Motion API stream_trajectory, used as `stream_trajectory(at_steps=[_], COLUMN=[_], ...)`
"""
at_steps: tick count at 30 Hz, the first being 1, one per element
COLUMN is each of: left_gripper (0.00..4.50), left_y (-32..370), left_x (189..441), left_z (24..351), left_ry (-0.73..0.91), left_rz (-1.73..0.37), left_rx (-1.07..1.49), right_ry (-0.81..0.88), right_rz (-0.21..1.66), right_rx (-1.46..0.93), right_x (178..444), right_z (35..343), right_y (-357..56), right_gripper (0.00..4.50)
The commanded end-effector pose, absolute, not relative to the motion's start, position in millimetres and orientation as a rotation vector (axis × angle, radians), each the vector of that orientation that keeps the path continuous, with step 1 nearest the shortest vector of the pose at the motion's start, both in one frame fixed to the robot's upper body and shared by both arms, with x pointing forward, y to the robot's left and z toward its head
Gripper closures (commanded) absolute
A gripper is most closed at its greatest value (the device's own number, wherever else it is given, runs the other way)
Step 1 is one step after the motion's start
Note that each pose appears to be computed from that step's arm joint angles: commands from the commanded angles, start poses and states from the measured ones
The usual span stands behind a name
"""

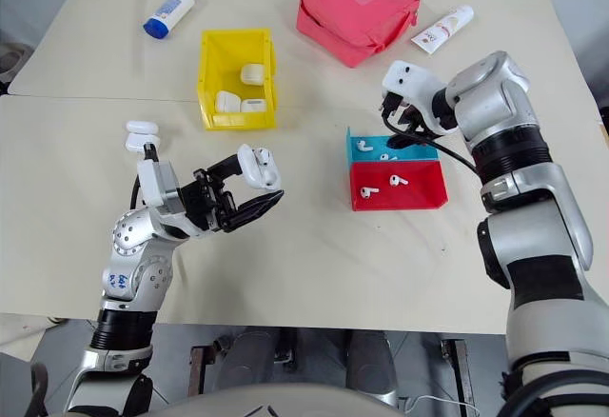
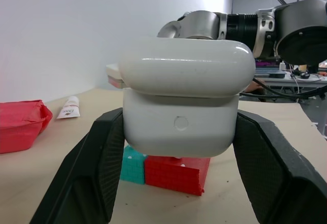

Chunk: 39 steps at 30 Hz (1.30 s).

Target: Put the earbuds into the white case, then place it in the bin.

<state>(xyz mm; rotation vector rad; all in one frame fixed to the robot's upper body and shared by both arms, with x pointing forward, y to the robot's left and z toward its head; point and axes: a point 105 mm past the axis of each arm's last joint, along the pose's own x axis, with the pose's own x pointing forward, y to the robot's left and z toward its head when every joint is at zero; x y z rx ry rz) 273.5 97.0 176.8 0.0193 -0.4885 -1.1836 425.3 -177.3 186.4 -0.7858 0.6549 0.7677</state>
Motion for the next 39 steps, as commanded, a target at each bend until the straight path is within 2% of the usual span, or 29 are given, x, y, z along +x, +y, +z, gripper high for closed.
stream_trajectory(at_steps=[1, 39], left_gripper=[1.71, 1.71], left_y=[92.7, 92.1], left_x=[263.9, 259.3], left_z=[186.9, 185.7], left_ry=[-0.545, -0.538], left_rz=[-1.202, -1.183], left_rx=[0.046, 0.045], right_ry=[0.628, 0.62], right_rz=[0.756, 0.789], right_rx=[-0.806, -0.836], right_x=[429.5, 438.0], right_z=[197.3, 182.9], right_y=[-176.4, -166.5], right_gripper=[1.69, 1.69])
